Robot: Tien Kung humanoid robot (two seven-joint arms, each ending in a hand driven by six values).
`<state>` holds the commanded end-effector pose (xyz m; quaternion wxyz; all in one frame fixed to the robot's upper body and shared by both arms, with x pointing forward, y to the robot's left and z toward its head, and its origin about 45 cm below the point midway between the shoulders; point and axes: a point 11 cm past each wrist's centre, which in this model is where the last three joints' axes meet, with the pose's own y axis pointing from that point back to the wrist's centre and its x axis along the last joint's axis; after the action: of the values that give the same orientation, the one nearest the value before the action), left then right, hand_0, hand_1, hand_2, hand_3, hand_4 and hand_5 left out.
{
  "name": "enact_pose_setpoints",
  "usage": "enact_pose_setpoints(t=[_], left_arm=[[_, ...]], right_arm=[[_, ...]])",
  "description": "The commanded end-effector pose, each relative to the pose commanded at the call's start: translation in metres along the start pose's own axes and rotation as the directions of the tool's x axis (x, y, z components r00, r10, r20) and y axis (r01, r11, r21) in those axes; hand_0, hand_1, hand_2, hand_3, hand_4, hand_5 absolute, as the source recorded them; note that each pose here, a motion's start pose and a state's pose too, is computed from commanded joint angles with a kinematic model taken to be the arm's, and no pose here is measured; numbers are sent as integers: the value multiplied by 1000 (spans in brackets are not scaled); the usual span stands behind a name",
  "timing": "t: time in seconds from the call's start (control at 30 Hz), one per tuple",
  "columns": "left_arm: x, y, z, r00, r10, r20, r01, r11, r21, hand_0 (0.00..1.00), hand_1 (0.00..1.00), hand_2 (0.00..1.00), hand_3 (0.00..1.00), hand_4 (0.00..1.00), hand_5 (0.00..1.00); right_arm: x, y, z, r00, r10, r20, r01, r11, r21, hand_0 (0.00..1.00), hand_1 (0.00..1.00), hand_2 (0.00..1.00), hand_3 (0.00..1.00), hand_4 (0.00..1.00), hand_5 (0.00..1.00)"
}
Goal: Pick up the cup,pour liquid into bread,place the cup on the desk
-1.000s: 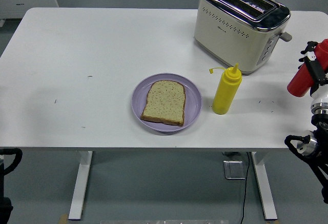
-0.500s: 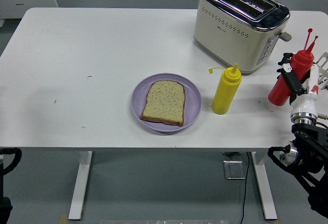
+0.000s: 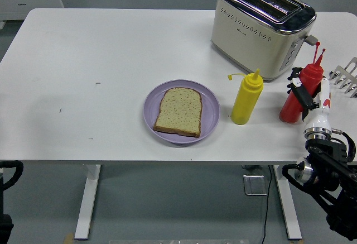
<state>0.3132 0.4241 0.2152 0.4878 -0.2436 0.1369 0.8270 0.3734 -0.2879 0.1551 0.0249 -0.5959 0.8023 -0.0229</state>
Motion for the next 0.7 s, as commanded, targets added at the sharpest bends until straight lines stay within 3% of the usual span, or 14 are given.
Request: enact_pose_setpoints(t=[0.67, 0.7], left_arm=[[0, 0, 0, 1000, -1, -1, 1, 1000, -1, 782, 802, 815, 730, 636, 998], [-1, 0, 0, 1000, -2, -1, 2, 1000, -1, 784, 802, 816, 730, 637, 998]], right_arm=[[1, -4, 2, 1000, 14, -11, -14, 1000, 1, 262, 294, 367, 410, 330, 183], [2, -4, 2, 1000, 14, -13, -14, 1000, -1, 299, 346, 392, 422, 366, 170]])
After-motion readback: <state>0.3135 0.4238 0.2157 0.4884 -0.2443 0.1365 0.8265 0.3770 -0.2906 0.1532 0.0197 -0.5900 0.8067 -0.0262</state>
